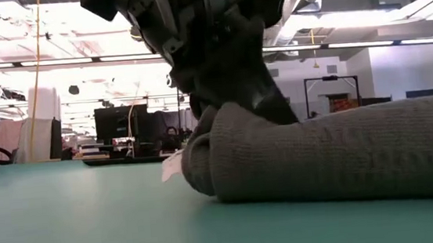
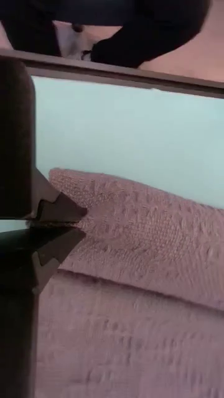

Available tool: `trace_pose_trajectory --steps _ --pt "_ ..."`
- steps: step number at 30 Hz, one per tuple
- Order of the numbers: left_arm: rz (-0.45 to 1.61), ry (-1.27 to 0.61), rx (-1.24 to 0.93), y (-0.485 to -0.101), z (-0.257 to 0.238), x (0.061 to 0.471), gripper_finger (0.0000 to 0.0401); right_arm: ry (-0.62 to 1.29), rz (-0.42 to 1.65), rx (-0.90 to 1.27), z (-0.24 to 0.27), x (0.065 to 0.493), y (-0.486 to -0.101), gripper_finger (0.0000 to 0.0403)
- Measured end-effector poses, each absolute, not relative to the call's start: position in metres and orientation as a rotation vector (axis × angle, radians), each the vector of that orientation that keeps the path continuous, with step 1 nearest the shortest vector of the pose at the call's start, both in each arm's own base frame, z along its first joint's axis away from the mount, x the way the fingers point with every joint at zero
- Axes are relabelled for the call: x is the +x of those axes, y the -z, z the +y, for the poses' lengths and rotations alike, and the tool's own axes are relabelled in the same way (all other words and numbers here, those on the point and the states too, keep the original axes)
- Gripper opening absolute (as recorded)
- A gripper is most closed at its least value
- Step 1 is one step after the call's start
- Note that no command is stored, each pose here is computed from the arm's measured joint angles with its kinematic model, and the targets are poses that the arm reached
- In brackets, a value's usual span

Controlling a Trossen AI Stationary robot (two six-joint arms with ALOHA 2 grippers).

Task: Roll towel
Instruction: Roll the gray towel

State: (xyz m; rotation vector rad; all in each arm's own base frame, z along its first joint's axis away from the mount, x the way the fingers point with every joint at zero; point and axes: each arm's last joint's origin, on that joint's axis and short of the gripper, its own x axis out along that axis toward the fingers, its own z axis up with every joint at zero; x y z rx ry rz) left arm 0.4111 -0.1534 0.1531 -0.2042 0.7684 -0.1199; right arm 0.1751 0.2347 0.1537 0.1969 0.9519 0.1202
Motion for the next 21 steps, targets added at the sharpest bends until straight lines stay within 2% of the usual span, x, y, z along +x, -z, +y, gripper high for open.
trace_pose_trajectory --steps 10,14,21 --pt "0.867 0.125 -0.315 -0.122 -0.155 0.415 0.0002 -0.206 0.759 0.497 0.194 0.152 -0.137 0.0025" --pt "0.852 0.115 -0.331 -0.122 -0.154 0.416 0.0002 -0.214 0.762 0.452 0.189 0.149 -0.136 0.004" --pt "0.844 0.068 -0.433 -0.122 -0.151 0.418 0.0001 -0.359 0.791 0.259 0.188 0.15 -0.135 0.0104"
